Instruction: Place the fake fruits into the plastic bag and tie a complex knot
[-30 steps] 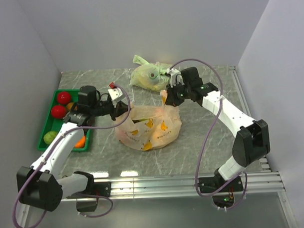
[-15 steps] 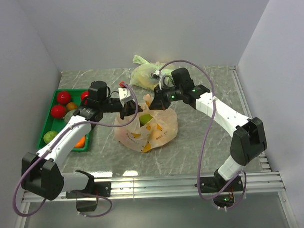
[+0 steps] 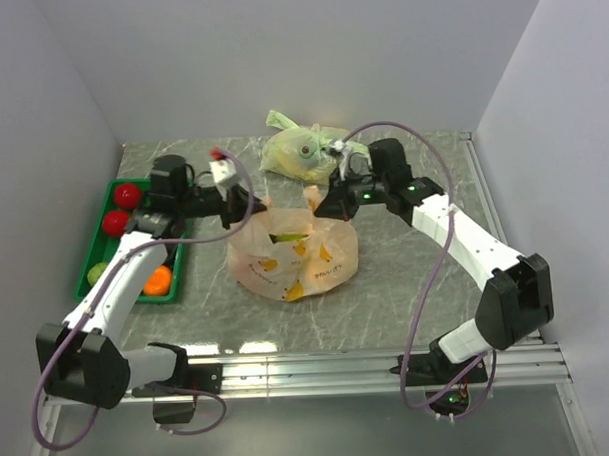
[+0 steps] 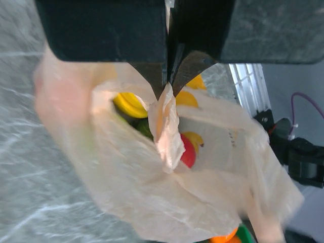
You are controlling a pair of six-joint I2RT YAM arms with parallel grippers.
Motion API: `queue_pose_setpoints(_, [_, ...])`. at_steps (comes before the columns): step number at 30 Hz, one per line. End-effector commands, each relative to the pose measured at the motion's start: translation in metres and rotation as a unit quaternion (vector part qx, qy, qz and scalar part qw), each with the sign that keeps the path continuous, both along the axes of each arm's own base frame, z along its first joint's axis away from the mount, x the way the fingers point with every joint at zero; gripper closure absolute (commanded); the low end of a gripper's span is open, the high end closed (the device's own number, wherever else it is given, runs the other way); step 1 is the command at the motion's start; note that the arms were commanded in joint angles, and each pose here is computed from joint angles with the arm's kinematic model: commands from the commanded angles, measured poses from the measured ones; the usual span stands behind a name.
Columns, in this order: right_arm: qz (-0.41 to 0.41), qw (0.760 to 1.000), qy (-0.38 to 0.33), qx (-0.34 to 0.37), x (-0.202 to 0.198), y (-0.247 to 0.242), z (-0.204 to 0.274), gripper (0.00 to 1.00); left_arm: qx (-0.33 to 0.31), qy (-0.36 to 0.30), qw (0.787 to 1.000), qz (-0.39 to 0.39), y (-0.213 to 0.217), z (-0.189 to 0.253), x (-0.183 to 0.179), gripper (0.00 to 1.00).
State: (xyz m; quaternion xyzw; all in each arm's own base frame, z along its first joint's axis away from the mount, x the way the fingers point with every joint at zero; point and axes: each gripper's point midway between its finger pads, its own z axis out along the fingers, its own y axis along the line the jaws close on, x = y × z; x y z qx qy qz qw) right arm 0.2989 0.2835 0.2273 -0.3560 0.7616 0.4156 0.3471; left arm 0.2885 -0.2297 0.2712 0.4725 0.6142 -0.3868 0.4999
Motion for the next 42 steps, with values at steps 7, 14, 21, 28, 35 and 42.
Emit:
queue_pose_setpoints(7, [-0.044, 0.998, -0.023, 0.049, 0.008, -0.062, 0.027, 1.0, -0.016, 0.01, 0.993, 0.116, 0.073, 0.022, -0.018, 0.97])
queue_pose_setpoints(14, [-0.027, 0.998, -0.03, 0.049, -0.012, -0.065, 0.025, 1.0, 0.016, -0.012, 0.982, 0.188, 0.095, 0.043, -0.009, 0.94])
queue_pose_setpoints(21, [-0.023, 0.997, -0.039, 0.058, -0.022, -0.066, 0.032, 1.0, 0.029, -0.087, 0.982, 0.162, 0.083, 0.102, -0.016, 0.29])
queue_pose_setpoints(28, [-0.024, 0.997, -0.035, 0.059, -0.022, -0.066, 0.03, 1.0, 0.157, -0.129, 0.979, 0.026, 0.011, 0.083, -0.06, 0.01])
queue_pose_setpoints(35, [-0.022, 0.997, -0.036, 0.058, -0.024, -0.066, 0.031, 1.0, 0.269, -0.226, 0.936, 0.004, -0.031, 0.001, -0.049, 0.01])
queue_pose_setpoints(42, [-0.013, 0.998, -0.033, 0.05, -0.033, -0.069, 0.024, 1.0, 0.288, -0.301, 0.909, 0.012, -0.055, -0.021, -0.017, 0.01])
